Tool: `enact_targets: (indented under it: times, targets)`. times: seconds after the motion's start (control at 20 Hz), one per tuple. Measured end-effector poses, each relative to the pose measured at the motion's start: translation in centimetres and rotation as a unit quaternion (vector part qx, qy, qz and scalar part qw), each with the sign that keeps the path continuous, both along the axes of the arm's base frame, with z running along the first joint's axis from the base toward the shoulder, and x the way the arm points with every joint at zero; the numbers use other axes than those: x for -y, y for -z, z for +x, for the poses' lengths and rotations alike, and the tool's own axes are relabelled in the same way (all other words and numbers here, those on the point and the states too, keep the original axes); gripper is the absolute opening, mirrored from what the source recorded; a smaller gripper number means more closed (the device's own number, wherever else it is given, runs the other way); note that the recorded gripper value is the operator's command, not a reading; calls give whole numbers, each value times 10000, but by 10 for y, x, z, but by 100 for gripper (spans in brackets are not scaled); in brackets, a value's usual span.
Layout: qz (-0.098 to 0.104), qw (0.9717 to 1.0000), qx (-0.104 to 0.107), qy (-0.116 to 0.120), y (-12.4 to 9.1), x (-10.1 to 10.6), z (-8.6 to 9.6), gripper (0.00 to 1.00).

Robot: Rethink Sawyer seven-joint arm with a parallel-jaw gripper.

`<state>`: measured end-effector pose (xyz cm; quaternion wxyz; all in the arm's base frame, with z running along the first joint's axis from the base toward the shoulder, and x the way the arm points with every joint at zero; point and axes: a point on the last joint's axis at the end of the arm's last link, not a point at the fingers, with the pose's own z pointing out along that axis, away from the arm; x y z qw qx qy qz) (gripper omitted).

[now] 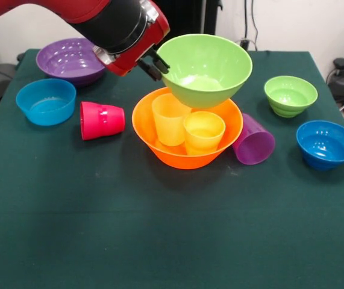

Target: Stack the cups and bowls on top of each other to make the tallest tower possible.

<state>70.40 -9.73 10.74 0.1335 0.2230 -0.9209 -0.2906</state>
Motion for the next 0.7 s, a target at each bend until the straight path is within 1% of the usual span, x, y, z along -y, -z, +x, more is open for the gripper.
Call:
enact_targets:
  times: [0.7]
  targets:
    - [-128, 9994, 208, 251, -8, 23, 21, 0]
